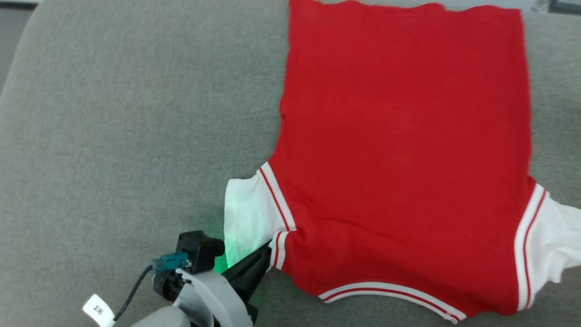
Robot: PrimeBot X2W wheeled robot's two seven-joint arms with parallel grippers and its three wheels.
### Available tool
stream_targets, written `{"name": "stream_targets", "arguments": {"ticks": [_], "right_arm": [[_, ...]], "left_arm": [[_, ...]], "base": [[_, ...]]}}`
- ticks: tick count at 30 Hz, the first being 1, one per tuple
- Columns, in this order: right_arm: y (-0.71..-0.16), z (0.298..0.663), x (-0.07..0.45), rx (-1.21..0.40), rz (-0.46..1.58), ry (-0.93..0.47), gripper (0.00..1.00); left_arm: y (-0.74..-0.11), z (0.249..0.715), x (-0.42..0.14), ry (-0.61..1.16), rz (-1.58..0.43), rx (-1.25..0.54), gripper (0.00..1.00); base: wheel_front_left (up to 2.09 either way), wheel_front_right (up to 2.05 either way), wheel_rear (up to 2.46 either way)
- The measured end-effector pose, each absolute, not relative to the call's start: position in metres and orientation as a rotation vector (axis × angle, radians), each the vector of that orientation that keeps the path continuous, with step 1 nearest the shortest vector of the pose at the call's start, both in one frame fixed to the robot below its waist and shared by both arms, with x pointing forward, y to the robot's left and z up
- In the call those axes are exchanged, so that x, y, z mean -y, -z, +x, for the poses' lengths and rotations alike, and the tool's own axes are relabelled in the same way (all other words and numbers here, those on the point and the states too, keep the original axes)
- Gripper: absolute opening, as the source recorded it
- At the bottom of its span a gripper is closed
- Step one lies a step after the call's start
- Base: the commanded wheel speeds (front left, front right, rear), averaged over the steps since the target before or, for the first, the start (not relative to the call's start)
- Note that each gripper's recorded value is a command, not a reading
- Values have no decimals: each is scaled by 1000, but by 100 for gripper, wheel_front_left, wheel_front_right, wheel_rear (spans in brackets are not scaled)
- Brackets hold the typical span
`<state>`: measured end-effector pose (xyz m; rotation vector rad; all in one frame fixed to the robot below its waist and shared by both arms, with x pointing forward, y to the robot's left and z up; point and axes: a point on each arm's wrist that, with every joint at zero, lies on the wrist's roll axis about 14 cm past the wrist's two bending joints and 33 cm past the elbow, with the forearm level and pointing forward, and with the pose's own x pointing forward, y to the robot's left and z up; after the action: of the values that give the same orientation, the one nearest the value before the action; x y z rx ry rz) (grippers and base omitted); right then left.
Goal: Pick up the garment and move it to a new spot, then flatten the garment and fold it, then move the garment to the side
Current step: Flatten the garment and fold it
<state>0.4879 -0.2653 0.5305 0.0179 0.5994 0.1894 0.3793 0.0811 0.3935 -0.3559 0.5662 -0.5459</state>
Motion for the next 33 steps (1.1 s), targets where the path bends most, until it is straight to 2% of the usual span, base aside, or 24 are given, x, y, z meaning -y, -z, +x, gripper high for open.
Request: {"name": "stream_targets", "arguments": {"ticks": [5, 13, 22, 29, 30, 31, 32, 33], "right_arm": [[-532, 554, 269, -576, -45, -117, 100], [-476, 627, 268, -750, -53, -33, 100], [-389, 657, 239, -957, -3, -27, 100], [-366, 672, 228, -994, 3, -36, 100], [-365, 673, 228, -993, 2, -38, 47], [-365, 673, 228, -993, 0, -38, 18], [-364, 673, 228, -994, -1, -37, 0], [-365, 673, 228, -991, 0, -37, 0]], "left_arm": [[-395, 386, -76, 563, -361, -546, 0], [-395, 402, -70, 595, -356, -524, 0], [-386, 398, -82, 540, -382, -530, 0], [-379, 397, -91, 508, -386, -550, 0], [-378, 397, -91, 507, -385, -551, 0], [-378, 397, -91, 508, -384, -553, 0], [-378, 397, -91, 509, -383, -554, 0], [-378, 397, -91, 512, -383, -554, 0]], "base": [[0, 0, 0], [0, 0, 0], [0, 0, 0], [0, 0, 0], [0, 0, 0], [0, 0, 0], [0, 0, 0], [0, 0, 0]]}}
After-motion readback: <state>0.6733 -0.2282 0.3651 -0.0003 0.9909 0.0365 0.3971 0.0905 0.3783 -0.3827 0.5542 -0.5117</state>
